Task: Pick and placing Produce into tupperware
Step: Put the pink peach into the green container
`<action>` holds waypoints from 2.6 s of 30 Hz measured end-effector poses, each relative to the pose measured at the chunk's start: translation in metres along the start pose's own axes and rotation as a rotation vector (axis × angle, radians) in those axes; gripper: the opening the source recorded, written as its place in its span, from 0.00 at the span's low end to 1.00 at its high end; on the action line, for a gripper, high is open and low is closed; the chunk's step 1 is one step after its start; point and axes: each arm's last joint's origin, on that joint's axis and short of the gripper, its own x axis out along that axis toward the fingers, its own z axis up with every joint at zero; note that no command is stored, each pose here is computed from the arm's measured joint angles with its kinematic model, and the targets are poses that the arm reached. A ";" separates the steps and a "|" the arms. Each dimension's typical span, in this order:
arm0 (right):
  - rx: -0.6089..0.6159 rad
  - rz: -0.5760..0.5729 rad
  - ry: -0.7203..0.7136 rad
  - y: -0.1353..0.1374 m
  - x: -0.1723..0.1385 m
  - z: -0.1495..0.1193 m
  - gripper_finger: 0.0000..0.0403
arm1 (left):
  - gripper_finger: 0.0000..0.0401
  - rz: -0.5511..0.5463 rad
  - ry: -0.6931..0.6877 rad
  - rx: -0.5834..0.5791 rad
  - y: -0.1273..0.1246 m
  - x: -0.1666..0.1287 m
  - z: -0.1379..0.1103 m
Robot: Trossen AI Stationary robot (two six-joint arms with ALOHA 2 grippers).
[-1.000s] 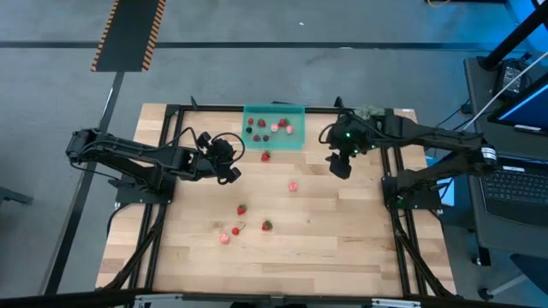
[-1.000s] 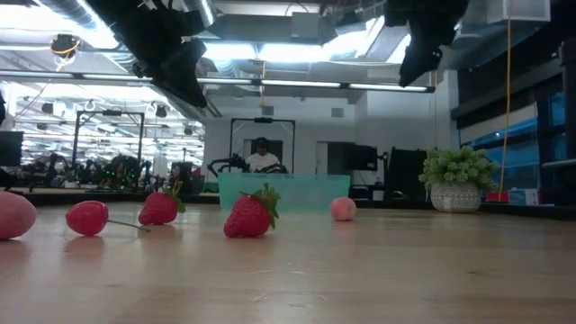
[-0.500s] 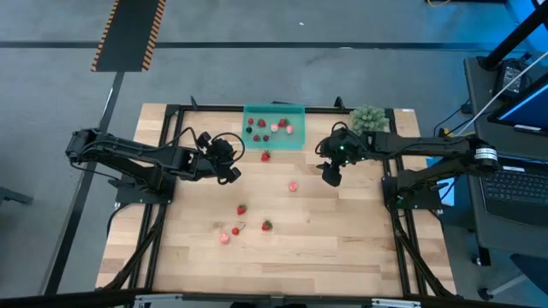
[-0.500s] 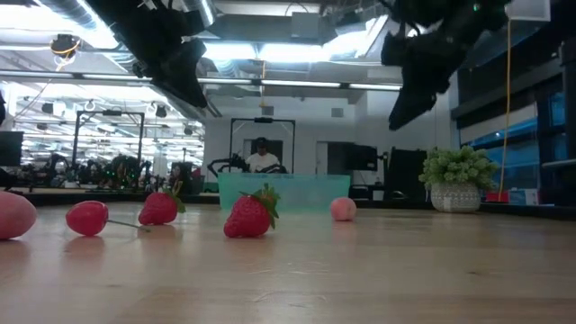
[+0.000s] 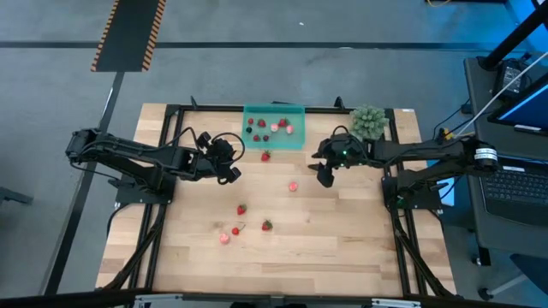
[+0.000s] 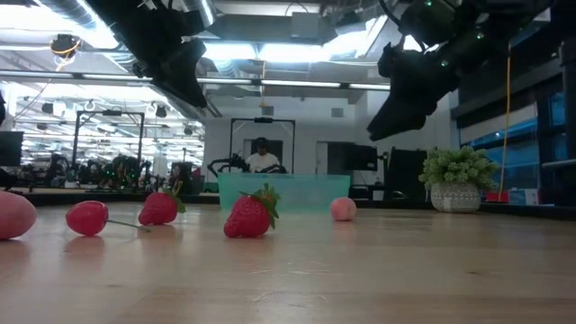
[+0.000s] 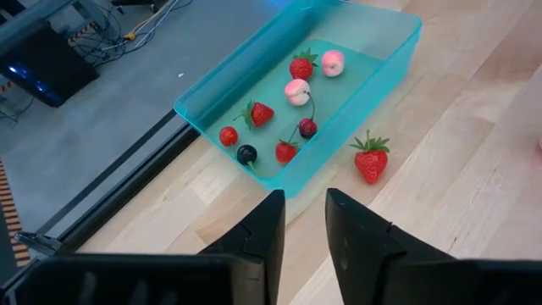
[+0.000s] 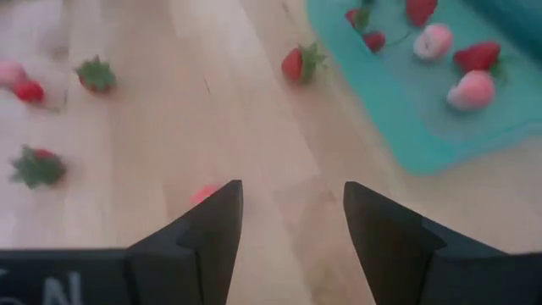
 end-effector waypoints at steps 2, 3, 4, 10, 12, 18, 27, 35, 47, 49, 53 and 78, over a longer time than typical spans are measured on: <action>0.059 0.024 0.007 0.001 0.001 -0.001 0.52 | 0.20 0.000 0.000 0.000 0.000 0.000 0.000; 0.067 0.035 0.013 0.001 0.003 -0.002 0.53 | 0.20 0.000 0.000 0.000 0.000 0.000 0.000; 0.067 0.035 0.021 0.001 0.004 -0.002 0.54 | 0.20 0.000 0.000 0.000 0.000 0.000 0.000; 0.012 0.030 0.080 0.001 0.022 -0.011 0.65 | 0.22 -0.002 -0.003 -0.003 0.000 0.000 0.000; 0.006 0.026 0.100 0.001 0.029 -0.014 0.69 | 0.23 -0.002 -0.004 -0.004 0.000 0.000 0.000; 0.009 0.079 0.132 0.002 0.047 -0.020 0.70 | 0.26 -0.002 -0.004 -0.004 0.000 0.000 0.001; -0.338 0.257 0.186 0.016 0.076 -0.040 0.69 | 0.25 -0.002 -0.004 -0.004 0.000 0.000 0.001; -0.379 0.261 0.133 0.018 0.097 -0.046 0.69 | 0.22 -0.002 -0.004 -0.004 0.000 0.000 0.001; -0.378 0.261 0.103 0.018 0.108 -0.050 0.68 | 0.19 -0.002 -0.004 -0.004 0.000 0.000 0.001; -0.370 0.261 0.096 0.018 0.108 -0.049 0.66 | 0.18 -0.002 -0.005 -0.004 0.000 0.000 0.001; -0.351 0.260 0.102 0.018 0.110 -0.050 0.64 | 0.19 -0.002 -0.004 -0.004 0.000 0.000 0.001; -0.280 0.255 0.102 0.018 0.118 -0.051 0.44 | 0.23 -0.002 -0.004 -0.004 0.000 0.000 0.001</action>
